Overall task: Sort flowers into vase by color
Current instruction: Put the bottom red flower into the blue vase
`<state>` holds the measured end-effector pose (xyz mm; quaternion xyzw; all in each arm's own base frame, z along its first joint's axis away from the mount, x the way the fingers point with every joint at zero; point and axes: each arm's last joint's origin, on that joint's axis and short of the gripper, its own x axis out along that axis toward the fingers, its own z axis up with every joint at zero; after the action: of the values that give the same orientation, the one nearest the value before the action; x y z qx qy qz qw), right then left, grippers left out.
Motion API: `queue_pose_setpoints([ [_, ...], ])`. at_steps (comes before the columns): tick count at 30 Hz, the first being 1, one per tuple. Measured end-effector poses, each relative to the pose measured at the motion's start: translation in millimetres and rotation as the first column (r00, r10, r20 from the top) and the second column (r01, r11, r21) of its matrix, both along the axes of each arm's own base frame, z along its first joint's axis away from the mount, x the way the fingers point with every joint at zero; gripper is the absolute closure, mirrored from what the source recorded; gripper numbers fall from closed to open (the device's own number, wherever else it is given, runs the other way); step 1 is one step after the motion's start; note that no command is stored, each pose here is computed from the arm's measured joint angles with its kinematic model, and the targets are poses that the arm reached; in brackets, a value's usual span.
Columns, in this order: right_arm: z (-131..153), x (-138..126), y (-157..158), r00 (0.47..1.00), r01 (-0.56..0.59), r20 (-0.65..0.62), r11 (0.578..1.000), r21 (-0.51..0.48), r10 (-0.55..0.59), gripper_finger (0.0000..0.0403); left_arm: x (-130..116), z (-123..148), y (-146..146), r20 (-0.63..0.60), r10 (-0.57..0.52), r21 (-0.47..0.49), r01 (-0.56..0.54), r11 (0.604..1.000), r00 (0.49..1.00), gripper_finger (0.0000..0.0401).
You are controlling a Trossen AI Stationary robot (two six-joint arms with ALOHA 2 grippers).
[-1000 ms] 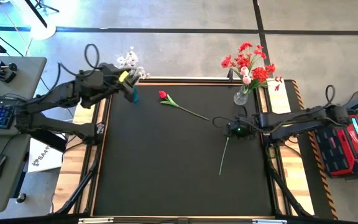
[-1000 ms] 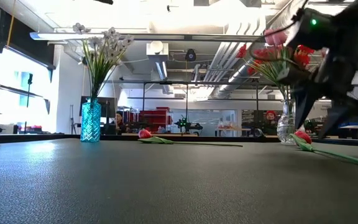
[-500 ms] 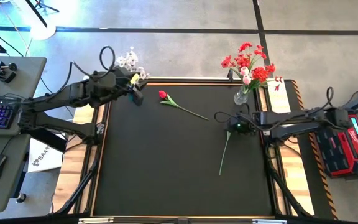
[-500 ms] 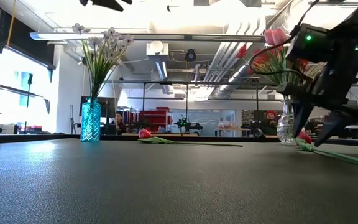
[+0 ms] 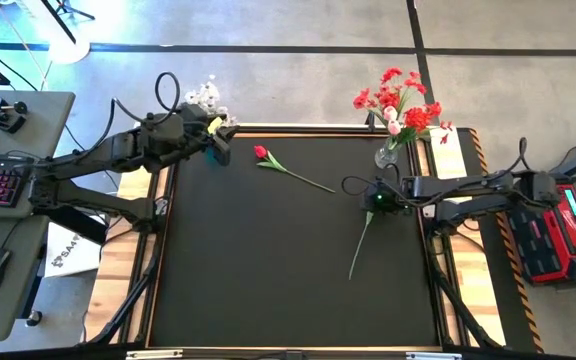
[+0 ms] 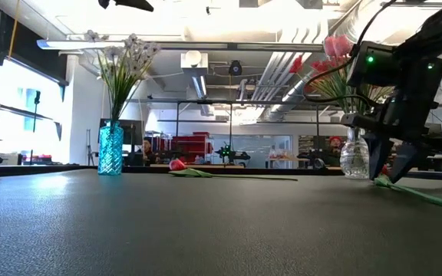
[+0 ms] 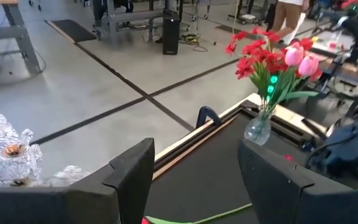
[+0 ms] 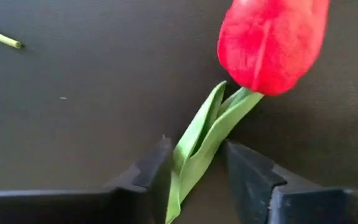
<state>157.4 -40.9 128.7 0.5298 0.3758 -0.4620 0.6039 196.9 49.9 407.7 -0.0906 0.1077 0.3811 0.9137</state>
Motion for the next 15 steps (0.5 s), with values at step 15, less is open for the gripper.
queue_pose_setpoints([
  [15,-0.5,1.4,0.0,0.997,-0.082,0.009,0.996,-0.019,0.082,0.0393,-0.6,0.9,-6.6,0.007,-0.163,-0.032,0.163,0.986,0.987,0.0183],
])
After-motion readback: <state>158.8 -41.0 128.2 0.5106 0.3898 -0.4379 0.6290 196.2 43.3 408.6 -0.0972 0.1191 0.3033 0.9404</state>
